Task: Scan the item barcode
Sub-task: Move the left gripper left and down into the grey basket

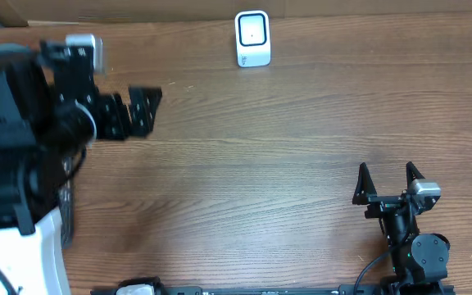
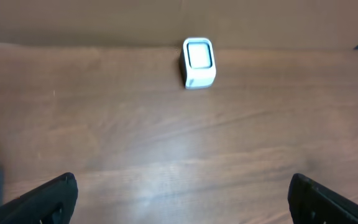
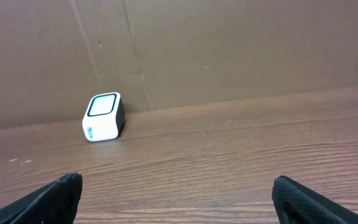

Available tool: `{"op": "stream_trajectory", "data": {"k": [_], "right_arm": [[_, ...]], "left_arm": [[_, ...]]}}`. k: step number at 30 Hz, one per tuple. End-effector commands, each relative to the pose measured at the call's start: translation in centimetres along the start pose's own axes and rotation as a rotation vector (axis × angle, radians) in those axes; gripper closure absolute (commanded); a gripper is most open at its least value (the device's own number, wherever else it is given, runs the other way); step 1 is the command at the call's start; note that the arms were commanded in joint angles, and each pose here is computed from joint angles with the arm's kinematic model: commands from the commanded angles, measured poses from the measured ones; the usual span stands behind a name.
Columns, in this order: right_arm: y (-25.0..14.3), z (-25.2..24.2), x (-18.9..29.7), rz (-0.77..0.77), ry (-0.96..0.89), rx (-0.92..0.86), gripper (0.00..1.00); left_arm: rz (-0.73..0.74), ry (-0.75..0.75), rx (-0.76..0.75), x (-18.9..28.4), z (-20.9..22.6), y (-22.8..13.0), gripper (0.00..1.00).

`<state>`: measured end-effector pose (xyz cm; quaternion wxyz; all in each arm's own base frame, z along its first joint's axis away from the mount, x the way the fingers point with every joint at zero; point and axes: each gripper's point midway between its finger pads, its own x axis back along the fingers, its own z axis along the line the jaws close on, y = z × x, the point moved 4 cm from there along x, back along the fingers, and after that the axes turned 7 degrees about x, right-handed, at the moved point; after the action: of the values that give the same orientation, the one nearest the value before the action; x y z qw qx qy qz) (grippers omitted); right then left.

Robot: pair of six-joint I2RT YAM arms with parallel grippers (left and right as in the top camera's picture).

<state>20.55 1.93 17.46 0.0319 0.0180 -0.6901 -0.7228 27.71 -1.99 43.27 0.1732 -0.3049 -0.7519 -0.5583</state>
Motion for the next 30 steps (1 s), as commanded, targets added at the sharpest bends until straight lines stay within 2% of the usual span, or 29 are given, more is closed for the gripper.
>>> {"op": "stream_trajectory", "data": {"k": [1, 5, 12, 17, 22, 25, 27, 30], "right_arm": [[-0.2, 0.0, 0.0, -0.004, -0.002, 0.004, 0.00], [-0.2, 0.0, 0.0, -0.004, -0.002, 0.004, 0.00], [-0.2, 0.0, 0.0, -0.004, -0.002, 0.004, 0.00], [-0.2, 0.0, 0.0, -0.004, -0.002, 0.004, 0.00], [-0.2, 0.0, 0.0, -0.004, -0.002, 0.004, 0.00], [-0.2, 0.0, 0.0, -0.004, -0.002, 0.004, 0.00], [-0.2, 0.0, 0.0, -0.004, -0.002, 0.004, 0.00], [-0.2, 0.0, 0.0, -0.004, -0.002, 0.004, 0.00]], "left_arm": [[-0.013, -0.037, -0.033, -0.7, -0.6, 1.5, 0.00], [-0.103, 0.044, -0.035, -0.6, 0.7, 3.6, 0.00], [-0.315, 0.262, 0.196, 4.1, 7.8, 7.1, 0.00], [-0.447, 0.419, 0.294, 8.4, 13.1, 8.0, 0.00], [-0.467, 0.636, 0.453, 11.0, 19.3, 6.4, 0.00], [-0.427, 0.755, 0.577, 11.3, 23.3, 4.5, 0.01], [-0.395, 0.801, 0.671, 11.1, 25.6, 3.1, 0.12], [-0.360, 0.828, 0.745, 10.3, 28.0, 1.5, 0.10]]}}
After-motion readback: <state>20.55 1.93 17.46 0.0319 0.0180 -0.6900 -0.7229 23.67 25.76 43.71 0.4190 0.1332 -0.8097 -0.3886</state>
